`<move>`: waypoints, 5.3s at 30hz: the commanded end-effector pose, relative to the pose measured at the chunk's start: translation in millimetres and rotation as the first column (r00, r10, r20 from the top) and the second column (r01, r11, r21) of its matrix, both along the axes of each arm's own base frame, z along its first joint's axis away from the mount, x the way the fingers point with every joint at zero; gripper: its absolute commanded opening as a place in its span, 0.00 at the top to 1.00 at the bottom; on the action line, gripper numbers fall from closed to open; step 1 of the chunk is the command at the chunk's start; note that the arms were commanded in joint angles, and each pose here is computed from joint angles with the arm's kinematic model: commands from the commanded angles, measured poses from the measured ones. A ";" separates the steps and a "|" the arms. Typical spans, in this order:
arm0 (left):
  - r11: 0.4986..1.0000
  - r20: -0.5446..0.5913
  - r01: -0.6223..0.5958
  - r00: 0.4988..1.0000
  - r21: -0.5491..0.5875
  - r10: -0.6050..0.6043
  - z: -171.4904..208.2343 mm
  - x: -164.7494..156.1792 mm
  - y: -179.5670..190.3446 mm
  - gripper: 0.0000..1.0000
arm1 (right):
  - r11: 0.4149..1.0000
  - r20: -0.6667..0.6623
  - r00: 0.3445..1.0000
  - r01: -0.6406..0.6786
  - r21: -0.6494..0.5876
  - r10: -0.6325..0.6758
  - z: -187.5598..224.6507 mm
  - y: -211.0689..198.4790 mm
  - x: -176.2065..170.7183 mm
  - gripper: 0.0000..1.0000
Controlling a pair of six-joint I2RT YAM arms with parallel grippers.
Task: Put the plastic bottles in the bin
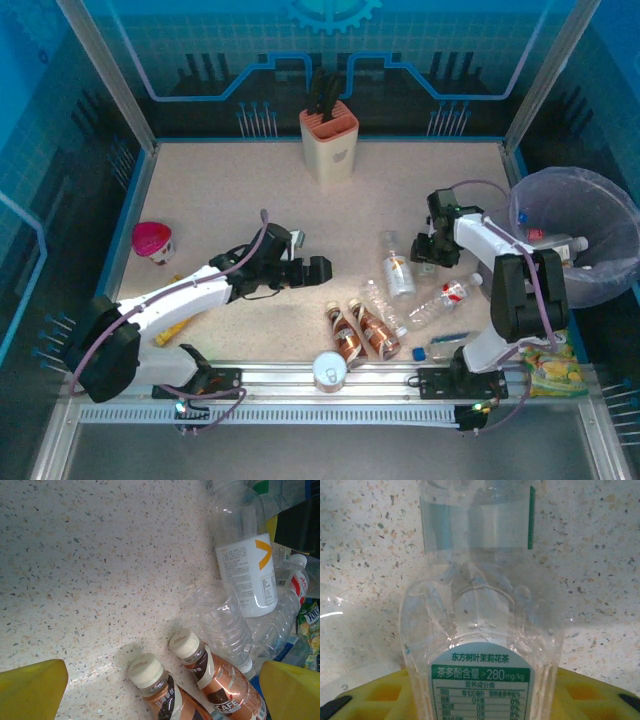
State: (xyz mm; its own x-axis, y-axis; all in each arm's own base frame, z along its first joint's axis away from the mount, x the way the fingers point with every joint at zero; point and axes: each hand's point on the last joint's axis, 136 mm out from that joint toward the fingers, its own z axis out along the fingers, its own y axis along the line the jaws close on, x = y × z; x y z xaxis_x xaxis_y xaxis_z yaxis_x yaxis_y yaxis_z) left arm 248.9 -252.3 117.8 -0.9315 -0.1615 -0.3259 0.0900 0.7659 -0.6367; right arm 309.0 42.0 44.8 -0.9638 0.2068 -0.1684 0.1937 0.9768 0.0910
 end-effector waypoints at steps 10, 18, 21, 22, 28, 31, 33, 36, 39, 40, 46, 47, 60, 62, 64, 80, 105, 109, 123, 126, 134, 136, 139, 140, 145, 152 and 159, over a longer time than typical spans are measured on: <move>1.000 -0.013 -0.007 1.000 -0.027 0.007 -2.7 3.3 -3.8 0.01 | 1.000 0.140 0.990 -0.008 -0.009 0.009 72.9 -4.4 8.2 0.63; 0.999 -0.022 -0.006 1.000 -0.032 0.005 -4.3 6.8 -8.2 0.01 | 0.995 0.482 0.874 0.088 -0.037 -0.059 250.4 -43.7 -9.3 0.70; 0.999 -0.035 -0.002 0.999 -0.040 0.001 -8.1 8.7 -12.2 0.01 | 0.991 0.543 0.834 0.133 -0.033 -0.094 296.9 -64.2 -21.4 0.86; 0.999 -0.038 0.000 0.999 -0.044 -0.001 -8.8 9.9 -14.0 0.01 | 0.988 0.567 0.817 0.153 -0.032 -0.108 312.2 -71.7 -25.4 0.93; 0.997 -0.043 0.006 0.999 -0.074 -0.009 -6.4 10.8 -20.1 0.01 | 0.926 0.636 0.697 0.370 0.076 -0.331 351.1 -144.3 -43.2 1.00; 0.998 -0.034 0.010 0.999 -0.066 -0.012 -5.0 8.0 -16.7 0.01 | 0.864 0.599 0.652 0.481 0.148 -0.465 338.5 -186.0 -47.5 1.00; 0.999 -0.029 0.008 1.000 -0.052 -0.009 -5.8 6.0 -12.8 0.01 | 0.831 0.558 0.645 0.533 0.162 -0.522 322.2 -205.7 -46.8 1.00; 0.999 -0.026 0.006 1.000 -0.042 -0.007 -6.2 4.1 -8.9 0.01 | 0.788 0.491 0.637 0.583 0.198 -0.594 292.9 -225.2 -42.8 1.00; 0.999 -0.028 0.006 1.000 -0.041 -0.007 -6.3 4.3 -9.3 0.01 | 0.765 0.452 0.633 0.609 0.210 -0.628 267.0 -235.1 -35.8 1.00; 0.999 -0.028 0.007 1.000 -0.040 -0.008 -6.7 4.6 -9.6 0.01 | 0.759 0.436 0.635 0.616 0.212 -0.637 258.1 -237.9 -33.4 1.00; 0.999 -0.033 0.011 0.999 -0.041 -0.012 -11.2 3.5 -10.0 0.01 | 0.734 0.338 0.656 0.645 0.212 -0.674 208.4 -245.6 -26.9 1.00; 0.999 -0.036 0.013 0.999 -0.038 -0.015 -11.6 3.2 -9.9 0.01 | 0.731 0.324 0.659 0.649 0.210 -0.678 199.7 -244.8 -27.6 1.00; 0.999 -0.034 0.010 0.999 -0.036 -0.012 -9.5 4.6 -10.6 0.01 | 0.750 0.262 0.703 0.628 0.207 -0.661 145.0 -220.2 -24.3 0.69; 0.999 -0.033 0.008 0.999 -0.035 -0.009 -9.2 4.6 -9.8 0.01 | 0.761 0.286 0.706 0.618 0.200 -0.648 157.2 -218.7 -25.7 0.43; 0.999 -0.033 0.008 0.999 -0.034 -0.009 -9.3 4.4 -9.4 0.01 | 0.768 0.314 0.704 0.615 0.181 -0.638 172.9 -218.9 -29.2 0.21; 0.999 -0.025 0.022 0.999 -0.049 -0.023 -5.6 9.3 -16.2 0.01 | 0.873 0.464 0.757 0.480 0.084 -0.461 279.7 -169.6 -45.9 0.00; 0.999 -0.011 0.017 1.000 -0.028 -0.018 -12.3 6.8 -9.8 0.01 | 0.952 0.305 0.935 0.246 -0.184 -0.183 204.3 -13.3 -88.6 0.00; 1.000 -0.010 0.008 1.000 -0.023 -0.008 -15.8 4.7 -6.2 0.01 | 0.924 0.261 0.907 0.367 -0.107 -0.330 169.6 -10.9 -101.9 0.00; 1.000 -0.028 -0.003 1.000 -0.026 0.002 -28.3 1.2 -3.7 0.01 | 0.740 0.137 0.731 0.671 0.037 -0.669 44.4 -15.8 -116.5 0.00; 1.000 -0.022 -0.005 1.000 -0.018 0.005 -27.9 1.2 -2.0 0.01 | 0.715 0.137 0.706 0.698 0.035 -0.695 27.7 -24.2 -112.6 0.00; 1.000 -0.030 -0.008 1.000 -0.014 0.008 -29.7 1.5 -1.9 0.01 | 0.699 0.122 0.689 0.712 0.072 -0.715 8.8 -28.1 -104.2 0.06; 1.000 -0.030 -0.010 1.000 -0.016 0.010 -29.7 2.6 -2.4 0.01 | 0.698 0.112 0.690 0.712 0.076 -0.715 3.8 -26.7 -103.9 0.09; 1.000 -0.031 -0.008 0.999 -0.015 0.008 -30.4 3.5 -3.4 0.01 | 0.696 0.099 0.689 0.712 0.088 -0.718 -1.0 -24.1 -103.3 0.15; 1.000 -0.031 -0.007 0.999 -0.015 0.007 -30.2 4.0 -3.8 0.01 | 0.697 0.099 0.690 0.712 0.088 -0.717 -2.0 -24.1 -103.6 0.17; 1.000 -0.033 -0.006 0.999 -0.015 0.006 -28.8 4.8 -5.1 0.01 | 0.699 0.101 0.692 0.708 0.105 -0.715 0.0 -22.8 -102.9 0.31; 1.000 -0.023 -0.010 1.000 -0.012 0.010 -23.8 7.2 -5.1 0.01 | 0.718 0.127 0.707 0.683 0.133 -0.696 20.4 -21.7 -100.2 0.38; 1.000 -0.016 -0.009 1.000 -0.012 0.009 -18.6 9.3 -6.2 0.01 | 0.746 0.164 0.729 0.636 0.198 -0.665 54.7 -11.6 -96.9 0.41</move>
State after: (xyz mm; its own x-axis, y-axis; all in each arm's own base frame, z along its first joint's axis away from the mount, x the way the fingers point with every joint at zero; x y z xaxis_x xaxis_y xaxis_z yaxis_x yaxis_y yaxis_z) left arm 249.2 -258.1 88.9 -0.9454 -0.1694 -0.2783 0.0565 0.7559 -0.6523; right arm 212.6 26.6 80.2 -0.5212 0.8083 -0.2738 0.7554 0.5862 0.2926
